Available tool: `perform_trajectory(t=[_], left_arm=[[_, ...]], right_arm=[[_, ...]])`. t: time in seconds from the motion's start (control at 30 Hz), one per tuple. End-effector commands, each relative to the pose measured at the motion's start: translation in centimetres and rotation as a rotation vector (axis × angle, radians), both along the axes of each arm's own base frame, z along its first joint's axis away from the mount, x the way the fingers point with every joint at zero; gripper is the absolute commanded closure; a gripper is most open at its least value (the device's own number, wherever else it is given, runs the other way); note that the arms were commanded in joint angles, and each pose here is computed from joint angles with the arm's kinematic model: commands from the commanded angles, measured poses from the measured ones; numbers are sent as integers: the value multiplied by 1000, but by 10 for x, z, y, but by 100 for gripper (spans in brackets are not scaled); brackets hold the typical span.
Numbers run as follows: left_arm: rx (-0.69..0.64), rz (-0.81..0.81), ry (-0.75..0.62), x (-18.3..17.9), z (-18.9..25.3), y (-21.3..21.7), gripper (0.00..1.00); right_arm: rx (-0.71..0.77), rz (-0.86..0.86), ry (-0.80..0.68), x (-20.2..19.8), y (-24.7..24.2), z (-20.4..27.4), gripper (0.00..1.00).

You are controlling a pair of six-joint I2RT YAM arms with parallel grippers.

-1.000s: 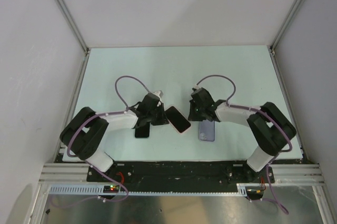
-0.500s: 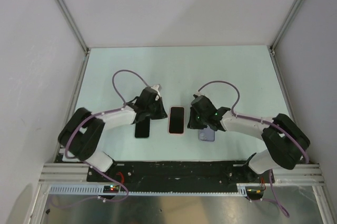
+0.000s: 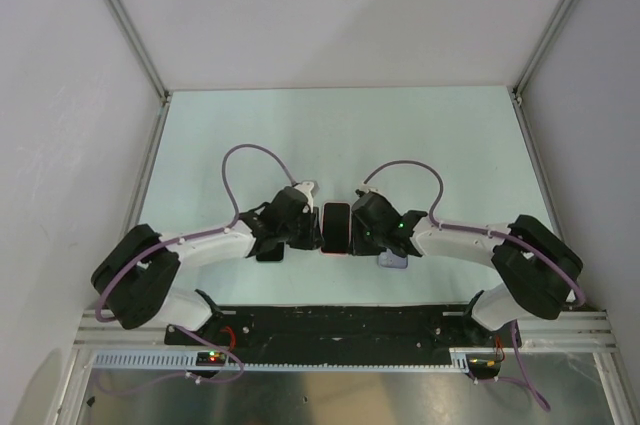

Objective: Put the phone into the phone case

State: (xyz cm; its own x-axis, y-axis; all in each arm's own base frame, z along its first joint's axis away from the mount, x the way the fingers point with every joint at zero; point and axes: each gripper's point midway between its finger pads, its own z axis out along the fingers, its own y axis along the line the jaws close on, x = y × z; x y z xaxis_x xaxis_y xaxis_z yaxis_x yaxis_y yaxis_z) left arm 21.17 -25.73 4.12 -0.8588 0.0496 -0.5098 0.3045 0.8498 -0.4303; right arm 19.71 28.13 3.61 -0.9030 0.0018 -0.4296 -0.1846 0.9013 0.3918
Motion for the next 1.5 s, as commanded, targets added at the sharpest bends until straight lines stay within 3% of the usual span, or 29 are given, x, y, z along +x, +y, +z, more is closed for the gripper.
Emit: perform_trajectory(t=[0.0,0.83,1.47], left_arm=[[29,-8,-19,0,-5,1,71],[72,-62,40,-14,-29,2,78],[160,-60,66,-25,-52,16,84]], right_arm=[[4,-25,-27,9,8,5,74],[-4,-11,-35,10,19,4,75],[-194,-33,8,0,-8,-31,78]])
